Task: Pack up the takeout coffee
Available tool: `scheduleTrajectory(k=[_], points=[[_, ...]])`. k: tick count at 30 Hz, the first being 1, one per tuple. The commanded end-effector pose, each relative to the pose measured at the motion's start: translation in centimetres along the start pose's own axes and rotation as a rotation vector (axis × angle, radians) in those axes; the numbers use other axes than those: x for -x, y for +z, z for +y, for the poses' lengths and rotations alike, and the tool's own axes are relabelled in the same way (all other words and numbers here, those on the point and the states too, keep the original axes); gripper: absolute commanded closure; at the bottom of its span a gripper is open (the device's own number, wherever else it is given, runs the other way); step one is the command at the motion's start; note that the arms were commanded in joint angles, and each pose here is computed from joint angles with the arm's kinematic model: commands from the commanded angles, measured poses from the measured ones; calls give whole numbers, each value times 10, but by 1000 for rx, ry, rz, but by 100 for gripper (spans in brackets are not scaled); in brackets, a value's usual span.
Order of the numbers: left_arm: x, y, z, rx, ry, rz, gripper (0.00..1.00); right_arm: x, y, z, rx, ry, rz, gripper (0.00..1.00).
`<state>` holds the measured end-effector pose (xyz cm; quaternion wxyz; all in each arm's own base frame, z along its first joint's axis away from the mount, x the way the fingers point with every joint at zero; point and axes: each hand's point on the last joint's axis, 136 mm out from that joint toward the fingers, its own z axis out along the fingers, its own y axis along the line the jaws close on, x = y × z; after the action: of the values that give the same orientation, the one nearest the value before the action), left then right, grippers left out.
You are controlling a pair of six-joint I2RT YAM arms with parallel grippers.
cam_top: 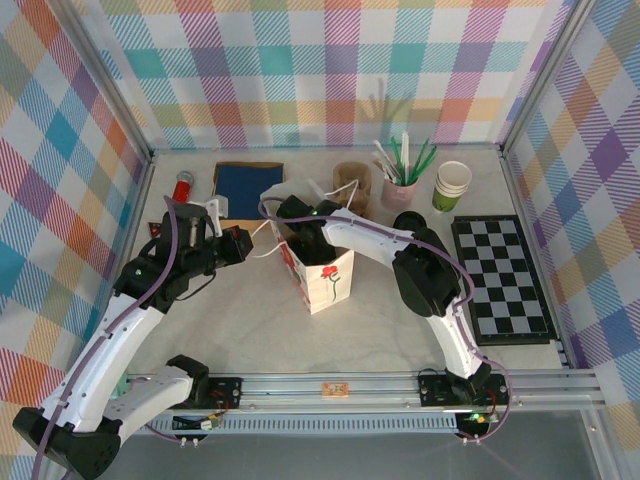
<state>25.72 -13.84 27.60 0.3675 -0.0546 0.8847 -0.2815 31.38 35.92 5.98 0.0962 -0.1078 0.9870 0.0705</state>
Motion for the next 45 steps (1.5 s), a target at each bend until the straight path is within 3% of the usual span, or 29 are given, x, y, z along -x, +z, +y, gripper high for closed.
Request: scheduleTrajectory(k=[1, 25, 45], points=[[4, -4, 1, 3, 0, -27, 95, -27, 50, -19, -75, 3, 119, 100], [6, -9, 0, 0, 2, -41, 95, -38, 70, -23, -75, 21, 160, 100], [8, -4, 1, 4, 0, -36, 95, -10, -54, 9, 40, -47, 18, 100]])
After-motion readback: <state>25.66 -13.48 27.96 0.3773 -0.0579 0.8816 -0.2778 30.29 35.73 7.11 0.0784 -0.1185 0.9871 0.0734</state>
